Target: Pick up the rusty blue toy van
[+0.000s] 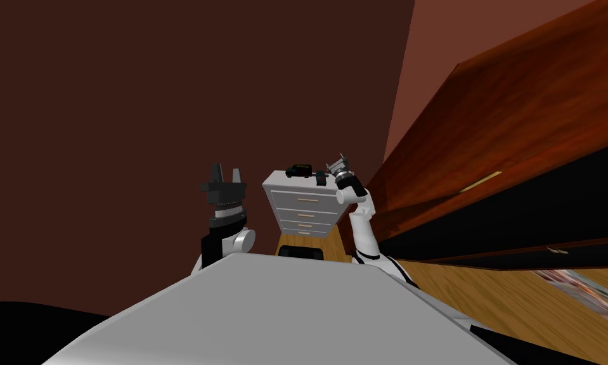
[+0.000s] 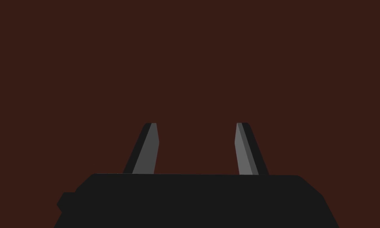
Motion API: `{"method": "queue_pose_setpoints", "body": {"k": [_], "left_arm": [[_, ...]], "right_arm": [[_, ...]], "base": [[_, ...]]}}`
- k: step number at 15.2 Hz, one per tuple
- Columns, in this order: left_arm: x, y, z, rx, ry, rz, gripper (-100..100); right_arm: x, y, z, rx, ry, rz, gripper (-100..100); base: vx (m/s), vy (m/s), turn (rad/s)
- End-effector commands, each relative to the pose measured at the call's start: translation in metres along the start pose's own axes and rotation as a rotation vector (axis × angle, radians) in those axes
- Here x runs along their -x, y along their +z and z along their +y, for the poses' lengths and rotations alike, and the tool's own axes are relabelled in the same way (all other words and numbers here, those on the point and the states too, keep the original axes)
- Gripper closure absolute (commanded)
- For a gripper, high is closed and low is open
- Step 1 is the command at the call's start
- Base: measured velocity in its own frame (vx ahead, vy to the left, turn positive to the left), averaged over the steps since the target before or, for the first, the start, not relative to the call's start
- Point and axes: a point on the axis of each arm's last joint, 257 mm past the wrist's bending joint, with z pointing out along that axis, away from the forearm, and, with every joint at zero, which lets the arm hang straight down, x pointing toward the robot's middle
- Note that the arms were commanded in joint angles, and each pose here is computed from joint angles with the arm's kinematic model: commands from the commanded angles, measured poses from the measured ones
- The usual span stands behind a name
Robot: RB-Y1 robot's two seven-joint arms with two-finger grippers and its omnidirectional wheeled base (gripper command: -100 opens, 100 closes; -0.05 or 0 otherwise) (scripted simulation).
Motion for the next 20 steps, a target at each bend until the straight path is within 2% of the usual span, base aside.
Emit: {"method": "queue_pose_setpoints", "body": {"k": [1, 2, 4, 5, 6, 8, 9, 12, 13, 16, 17, 18, 20], "left_arm": [[0.0, 0.0, 0.0, 0.0, 0.0, 0.0, 0], [0.0, 0.0, 0.0, 0.0, 0.0, 0.0, 0], [0.0, 0.0, 0.0, 0.0, 0.0, 0.0, 0], [0.0, 0.0, 0.0, 0.0, 0.0, 0.0, 0], [0.0, 0.0, 0.0, 0.0, 0.0, 0.0, 0], [0.0, 0.0, 0.0, 0.0, 0.0, 0.0, 0], [0.0, 0.0, 0.0, 0.0, 0.0, 0.0, 0], [0.0, 0.0, 0.0, 0.0, 0.0, 0.0, 0], [0.0, 0.0, 0.0, 0.0, 0.0, 0.0, 0], [0.0, 0.0, 0.0, 0.0, 0.0, 0.0, 0], [0.0, 0.0, 0.0, 0.0, 0.0, 0.0, 0], [0.0, 0.0, 0.0, 0.0, 0.0, 0.0, 0], [0.0, 0.0, 0.0, 0.0, 0.0, 0.0, 0]], "right_arm": [[0.002, 0.013, -0.005, -0.032, 0.054, -0.022, -100], [-0.004, 0.017, -0.003, -0.034, 0.069, -0.018, -100], [0.0, 0.016, -0.007, -0.052, 0.068, -0.036, -100], [0.0, 0.028, -0.011, -0.073, 0.119, -0.051, -100], [-0.004, 0.031, -0.009, -0.077, 0.132, -0.05, -100], [0.001, 0.03, -0.014, -0.095, 0.132, -0.071, -100], [0.0, 0.041, -0.018, -0.115, 0.182, -0.087, -100], [0.001, 0.042, -0.022, -0.139, 0.195, -0.111, -100], [0.0, 0.053, -0.026, -0.157, 0.246, -0.129, -100], [0.002, 0.053, -0.031, -0.184, 0.257, -0.158, -100], [0.001, 0.063, -0.035, -0.203, 0.308, -0.18, -100], [-0.003, 0.064, -0.034, -0.208, 0.319, -0.184, -100], [0.003, 0.062, -0.04, -0.228, 0.318, -0.209, -100]], "base": [[0.006, 0.008, -0.032], [0.008, 0.013, -0.045], [0.008, 0.011, -0.005], [0.01, 0.013, -0.082], [0.011, 0.017, -0.003], [0.008, 0.011, 0.0], [0.009, 0.015, -0.028], [0.006, 0.015, -0.014], [0.003, 0.012, -0.024], [0.004, 0.014, -0.015], [0.005, 0.013, -0.029], [0.005, 0.017, -0.031], [0.003, 0.011, -0.003]]}}
